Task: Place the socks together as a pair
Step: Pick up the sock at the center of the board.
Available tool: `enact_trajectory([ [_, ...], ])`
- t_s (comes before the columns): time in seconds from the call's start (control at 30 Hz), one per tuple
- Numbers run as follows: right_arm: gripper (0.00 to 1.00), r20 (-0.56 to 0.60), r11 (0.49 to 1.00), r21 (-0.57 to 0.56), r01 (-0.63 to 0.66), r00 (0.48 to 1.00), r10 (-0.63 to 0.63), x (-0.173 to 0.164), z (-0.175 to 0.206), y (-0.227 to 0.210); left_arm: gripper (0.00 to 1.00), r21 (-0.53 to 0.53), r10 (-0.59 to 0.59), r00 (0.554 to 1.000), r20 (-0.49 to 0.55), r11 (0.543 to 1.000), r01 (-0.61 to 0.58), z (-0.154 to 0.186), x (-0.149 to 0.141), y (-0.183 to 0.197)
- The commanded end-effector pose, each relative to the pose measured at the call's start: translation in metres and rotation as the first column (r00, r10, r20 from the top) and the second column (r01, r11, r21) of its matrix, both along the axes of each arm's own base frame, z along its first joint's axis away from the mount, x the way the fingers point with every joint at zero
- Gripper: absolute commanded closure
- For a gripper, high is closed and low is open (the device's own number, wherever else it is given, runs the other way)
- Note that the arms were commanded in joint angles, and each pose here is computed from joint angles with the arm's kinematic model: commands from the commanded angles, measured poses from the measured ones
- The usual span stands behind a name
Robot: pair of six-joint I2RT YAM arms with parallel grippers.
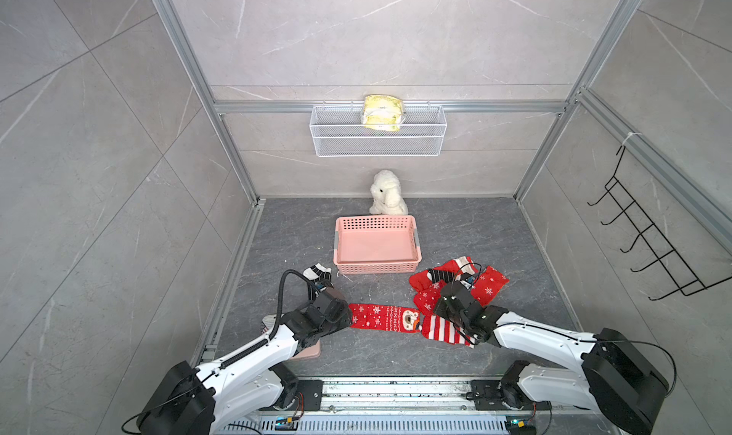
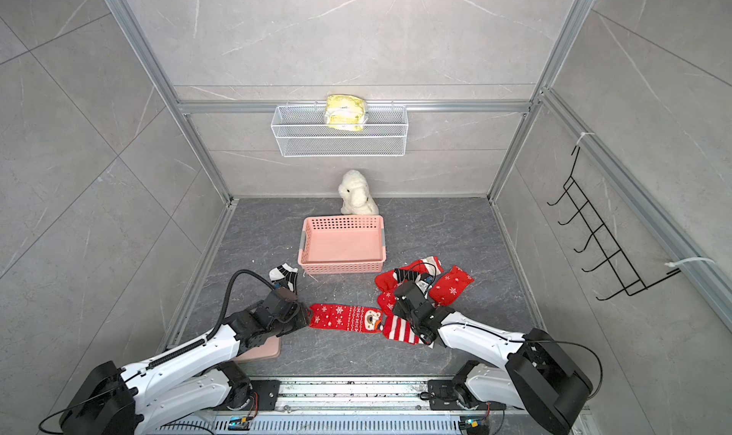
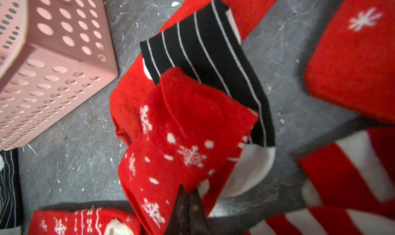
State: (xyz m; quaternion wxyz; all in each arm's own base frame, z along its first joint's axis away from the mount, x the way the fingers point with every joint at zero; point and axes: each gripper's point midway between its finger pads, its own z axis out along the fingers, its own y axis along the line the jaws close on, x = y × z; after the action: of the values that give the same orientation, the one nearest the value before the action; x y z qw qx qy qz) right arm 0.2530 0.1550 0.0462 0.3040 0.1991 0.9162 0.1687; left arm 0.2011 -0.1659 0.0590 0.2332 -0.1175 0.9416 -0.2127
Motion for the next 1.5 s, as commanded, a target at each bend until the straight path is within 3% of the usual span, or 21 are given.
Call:
enact_trajectory([
  [0.0,1.0,0.038,0.999,0.037,0.009,0.999,-0.011,0.004,0.019,0.002,0.58,0.032,-0.034,0.995,0.091,0.999,0.031,0.028,0.008,-0.002],
  [0.23,1.0,0.073,0.993,0.117,-0.021,0.997,0.012,0.006,0.051,0.014,0.56,0.132,-0.185,0.955,0.232,0.979,0.157,0.067,0.017,-0.018],
  [0.37,1.0,0.067,0.981,0.187,-0.046,0.997,0.034,0.005,0.068,0.026,0.55,0.274,-0.358,0.866,0.35,0.923,0.271,0.091,0.017,-0.041],
  [0.53,1.0,0.042,0.971,0.234,-0.05,0.998,0.041,0.006,0.082,0.036,0.55,0.449,-0.605,0.617,0.504,0.793,0.411,0.112,0.009,-0.088],
  [0.67,1.0,0.036,0.958,0.278,-0.07,0.997,0.063,0.006,0.093,0.046,0.54,0.522,-0.7,0.412,0.583,0.712,0.47,0.121,0.004,-0.114],
  [0.73,1.0,0.036,0.949,0.303,-0.093,0.996,0.087,0.004,0.101,0.052,0.54,0.575,-0.754,0.291,0.59,0.644,0.504,0.124,-0.003,-0.127],
  [0.83,1.0,0.036,0.934,0.337,-0.116,0.993,0.11,0.001,0.108,0.058,0.53,0.659,-0.809,0.152,0.568,0.558,0.505,0.129,-0.009,-0.136],
  [0.97,1.0,0.046,0.915,0.377,-0.142,0.99,0.134,-0.004,0.119,0.063,0.49,0.768,-0.859,0.018,0.512,0.467,0.438,0.138,-0.011,-0.138],
  [1.17,1.0,0.077,0.895,0.402,-0.193,0.981,0.178,-0.011,0.141,0.066,0.47,0.914,-0.913,-0.225,0.34,0.264,0.309,0.132,-0.029,-0.142],
  [1.23,1.0,0.093,0.886,0.411,-0.216,0.976,0.195,-0.013,0.153,0.068,0.47,0.942,-0.913,-0.275,0.302,0.24,0.236,0.136,-0.03,-0.144],
  [1.47,1.0,0.125,0.85,0.454,-0.267,0.964,0.236,-0.025,0.178,0.071,0.46,0.975,-0.903,-0.369,0.219,0.22,0.039,0.161,-0.027,-0.148],
])
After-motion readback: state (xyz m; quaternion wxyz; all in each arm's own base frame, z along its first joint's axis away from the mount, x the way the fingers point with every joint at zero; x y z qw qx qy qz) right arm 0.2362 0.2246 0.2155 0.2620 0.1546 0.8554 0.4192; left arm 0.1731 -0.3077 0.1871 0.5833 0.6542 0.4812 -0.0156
